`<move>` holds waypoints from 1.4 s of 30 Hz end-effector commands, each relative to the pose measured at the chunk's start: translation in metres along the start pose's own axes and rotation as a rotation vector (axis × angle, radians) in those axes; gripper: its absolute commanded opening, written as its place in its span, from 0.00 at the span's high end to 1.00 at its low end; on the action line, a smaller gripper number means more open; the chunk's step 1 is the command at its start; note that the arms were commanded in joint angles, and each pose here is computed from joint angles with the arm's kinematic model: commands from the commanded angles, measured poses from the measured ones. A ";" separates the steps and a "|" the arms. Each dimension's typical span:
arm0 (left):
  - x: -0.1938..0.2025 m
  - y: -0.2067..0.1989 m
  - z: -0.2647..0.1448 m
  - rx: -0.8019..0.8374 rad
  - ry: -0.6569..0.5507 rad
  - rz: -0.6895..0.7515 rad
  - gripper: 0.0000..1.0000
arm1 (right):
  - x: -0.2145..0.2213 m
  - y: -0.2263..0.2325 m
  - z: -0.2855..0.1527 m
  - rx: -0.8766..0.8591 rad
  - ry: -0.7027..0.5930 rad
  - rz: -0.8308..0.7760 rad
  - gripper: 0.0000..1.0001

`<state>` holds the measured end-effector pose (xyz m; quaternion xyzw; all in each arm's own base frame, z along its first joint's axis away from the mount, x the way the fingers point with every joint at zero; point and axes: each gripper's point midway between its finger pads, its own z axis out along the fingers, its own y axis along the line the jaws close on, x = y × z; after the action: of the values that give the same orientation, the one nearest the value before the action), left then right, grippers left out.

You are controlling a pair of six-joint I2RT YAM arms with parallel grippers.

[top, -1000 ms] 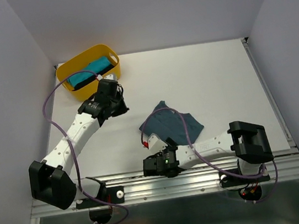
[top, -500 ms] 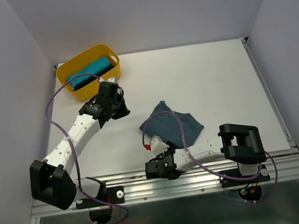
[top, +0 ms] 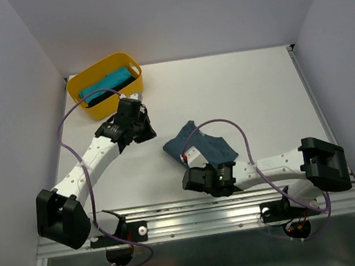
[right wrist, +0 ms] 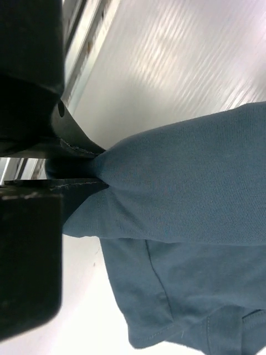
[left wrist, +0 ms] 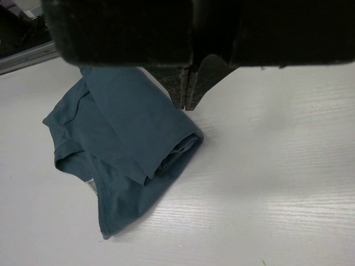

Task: Roll the t-shirts
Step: Roll the T-shirt to the center of the board.

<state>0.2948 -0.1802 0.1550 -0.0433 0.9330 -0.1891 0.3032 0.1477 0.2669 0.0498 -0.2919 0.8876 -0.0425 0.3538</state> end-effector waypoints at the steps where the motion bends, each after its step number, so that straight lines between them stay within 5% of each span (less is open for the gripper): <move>1: 0.002 -0.001 0.001 0.024 -0.004 -0.002 1.00 | -0.035 0.034 -0.012 -0.248 -0.059 0.166 0.99; 9: 0.007 -0.003 0.001 0.052 0.005 0.003 0.95 | -0.053 0.057 -0.021 -0.497 -0.035 0.363 0.99; 12: 0.008 -0.005 -0.003 0.066 -0.004 0.008 0.77 | -0.053 0.060 -0.017 -0.566 -0.005 0.429 0.99; 18: 0.012 -0.003 -0.012 0.079 -0.024 -0.004 0.55 | -0.062 0.066 -0.024 -0.734 0.019 0.536 0.99; 21: 0.017 -0.001 -0.014 0.090 -0.028 -0.024 0.25 | -0.067 0.065 -0.025 -0.795 0.021 0.575 0.99; 25: 0.029 -0.006 -0.009 0.135 -0.005 -0.081 0.05 | -0.065 0.068 -0.024 -0.835 0.040 0.593 0.99; 42: 0.061 0.005 0.053 0.142 0.002 -0.316 0.06 | -0.061 0.068 -0.020 -0.838 0.053 0.602 0.99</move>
<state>0.2608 -0.1946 0.0768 -0.1554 0.9160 -0.2747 0.2477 0.1341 0.3455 0.0723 -0.1365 0.8958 0.3870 0.1705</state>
